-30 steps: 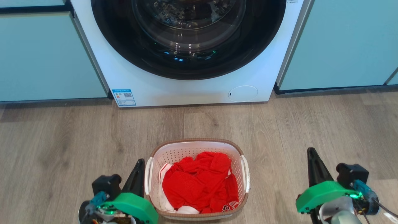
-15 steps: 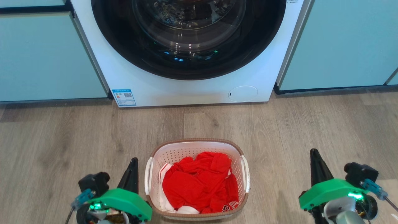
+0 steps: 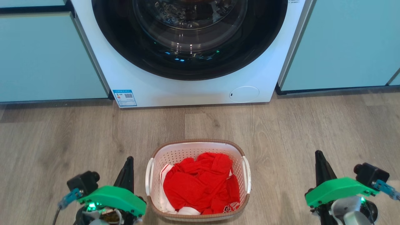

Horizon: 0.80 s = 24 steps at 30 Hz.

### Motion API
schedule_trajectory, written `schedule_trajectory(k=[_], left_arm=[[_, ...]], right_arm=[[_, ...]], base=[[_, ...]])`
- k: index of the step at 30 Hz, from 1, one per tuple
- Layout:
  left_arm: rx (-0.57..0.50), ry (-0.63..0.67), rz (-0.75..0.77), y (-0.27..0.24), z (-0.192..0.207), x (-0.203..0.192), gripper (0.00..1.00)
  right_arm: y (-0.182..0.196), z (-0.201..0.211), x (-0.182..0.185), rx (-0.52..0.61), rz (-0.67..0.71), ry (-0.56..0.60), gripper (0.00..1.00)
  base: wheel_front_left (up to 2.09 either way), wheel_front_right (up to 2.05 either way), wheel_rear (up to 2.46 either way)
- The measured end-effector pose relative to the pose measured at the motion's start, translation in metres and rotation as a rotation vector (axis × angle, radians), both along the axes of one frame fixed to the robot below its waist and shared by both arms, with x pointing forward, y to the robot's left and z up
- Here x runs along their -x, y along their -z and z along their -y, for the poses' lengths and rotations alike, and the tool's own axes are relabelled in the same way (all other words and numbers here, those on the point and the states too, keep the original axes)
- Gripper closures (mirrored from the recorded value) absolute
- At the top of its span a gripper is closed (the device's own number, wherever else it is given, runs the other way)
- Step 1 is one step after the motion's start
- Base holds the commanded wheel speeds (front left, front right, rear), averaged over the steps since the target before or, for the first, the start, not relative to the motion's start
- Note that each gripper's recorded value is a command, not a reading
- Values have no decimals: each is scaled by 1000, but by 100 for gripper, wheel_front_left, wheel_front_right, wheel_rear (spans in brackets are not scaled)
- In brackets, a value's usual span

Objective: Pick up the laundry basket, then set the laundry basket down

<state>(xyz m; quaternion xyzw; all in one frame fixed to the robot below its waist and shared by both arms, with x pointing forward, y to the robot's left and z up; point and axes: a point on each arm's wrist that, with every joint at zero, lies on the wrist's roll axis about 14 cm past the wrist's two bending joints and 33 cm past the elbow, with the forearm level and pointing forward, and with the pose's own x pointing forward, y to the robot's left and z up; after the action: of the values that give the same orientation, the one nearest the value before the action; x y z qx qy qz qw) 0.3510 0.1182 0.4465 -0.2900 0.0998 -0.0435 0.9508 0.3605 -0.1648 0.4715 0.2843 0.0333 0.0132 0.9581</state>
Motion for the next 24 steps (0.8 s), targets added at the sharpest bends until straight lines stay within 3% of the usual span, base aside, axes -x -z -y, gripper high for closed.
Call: schedule_trajectory(k=[24], left_arm=[[238, -90, -61, 2, -20, -3, 100]], right_arm=[[1, 12, -4, -255, -37, 57, 100]], base=[[0, 0, 0]])
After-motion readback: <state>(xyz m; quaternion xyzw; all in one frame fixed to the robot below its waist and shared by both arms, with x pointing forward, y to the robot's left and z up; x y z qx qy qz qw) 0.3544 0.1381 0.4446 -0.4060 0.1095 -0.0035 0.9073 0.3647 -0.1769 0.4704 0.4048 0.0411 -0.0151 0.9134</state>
